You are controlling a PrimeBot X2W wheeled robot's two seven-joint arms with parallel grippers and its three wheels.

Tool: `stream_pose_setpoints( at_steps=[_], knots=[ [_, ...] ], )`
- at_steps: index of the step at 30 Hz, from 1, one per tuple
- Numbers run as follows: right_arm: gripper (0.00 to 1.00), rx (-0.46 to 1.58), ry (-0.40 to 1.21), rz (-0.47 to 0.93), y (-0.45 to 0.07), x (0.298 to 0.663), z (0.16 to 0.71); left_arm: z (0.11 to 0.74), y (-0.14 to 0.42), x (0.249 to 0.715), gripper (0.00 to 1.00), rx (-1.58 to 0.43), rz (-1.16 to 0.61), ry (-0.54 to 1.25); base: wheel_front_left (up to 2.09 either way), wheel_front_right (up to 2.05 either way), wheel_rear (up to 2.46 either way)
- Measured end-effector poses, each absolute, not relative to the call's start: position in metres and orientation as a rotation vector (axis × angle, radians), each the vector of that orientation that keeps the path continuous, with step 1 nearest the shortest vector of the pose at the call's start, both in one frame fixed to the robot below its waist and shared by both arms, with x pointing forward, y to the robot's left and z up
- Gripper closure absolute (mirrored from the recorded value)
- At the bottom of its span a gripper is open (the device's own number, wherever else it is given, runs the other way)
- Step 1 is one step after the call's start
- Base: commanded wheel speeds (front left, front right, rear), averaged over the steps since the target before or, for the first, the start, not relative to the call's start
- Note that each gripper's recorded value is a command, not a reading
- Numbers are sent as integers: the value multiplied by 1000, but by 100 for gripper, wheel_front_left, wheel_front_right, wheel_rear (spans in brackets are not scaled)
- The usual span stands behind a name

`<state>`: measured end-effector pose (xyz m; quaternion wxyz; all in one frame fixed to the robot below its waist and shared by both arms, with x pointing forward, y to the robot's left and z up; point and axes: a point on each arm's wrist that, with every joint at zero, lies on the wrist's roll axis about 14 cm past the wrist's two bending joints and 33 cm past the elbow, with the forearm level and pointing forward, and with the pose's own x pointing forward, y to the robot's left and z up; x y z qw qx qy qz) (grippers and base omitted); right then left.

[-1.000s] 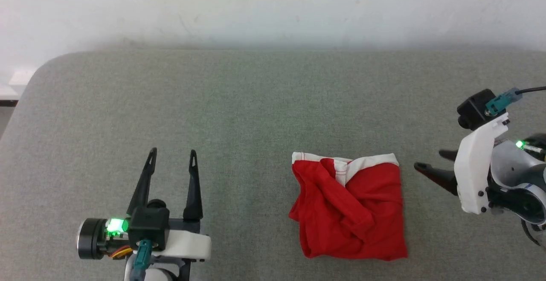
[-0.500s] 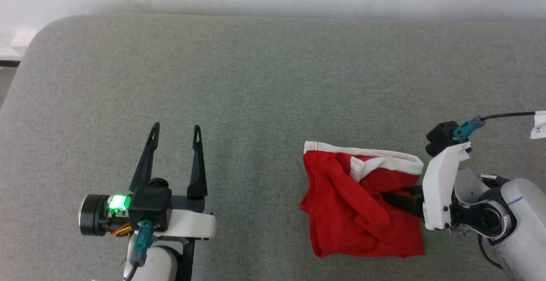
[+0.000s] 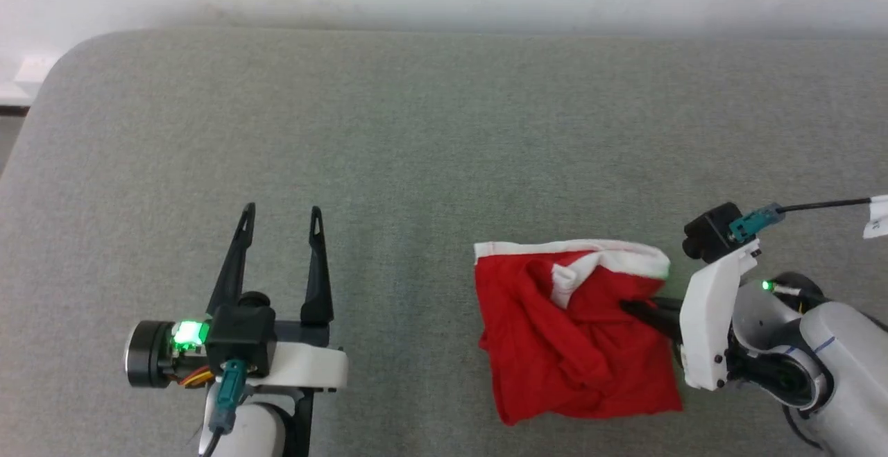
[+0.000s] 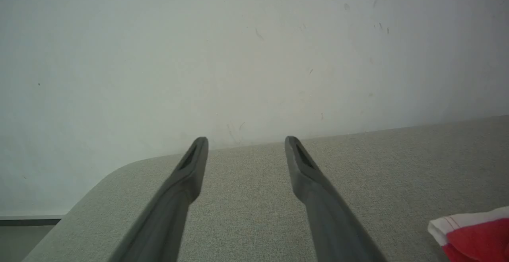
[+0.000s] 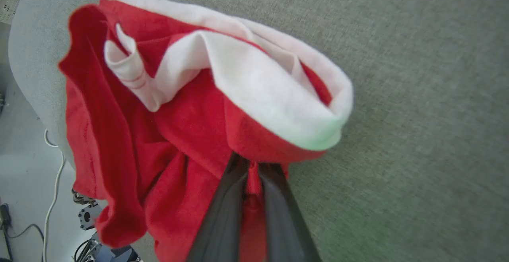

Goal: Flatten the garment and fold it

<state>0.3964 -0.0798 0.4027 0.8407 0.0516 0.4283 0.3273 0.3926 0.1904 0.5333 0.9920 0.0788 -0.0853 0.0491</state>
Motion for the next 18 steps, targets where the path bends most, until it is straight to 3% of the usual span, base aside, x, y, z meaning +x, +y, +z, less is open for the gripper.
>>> stream_pose_setpoints(
  at_steps=[9,18],
  knots=[
    [100,-116,699,668,-126,411,466,536,168,404,0,144,34,-192,0,0,0],
    [100,-256,697,409,-233,418,485,534,128,439,0,146,-91,-225,0,0,0]
  ],
)
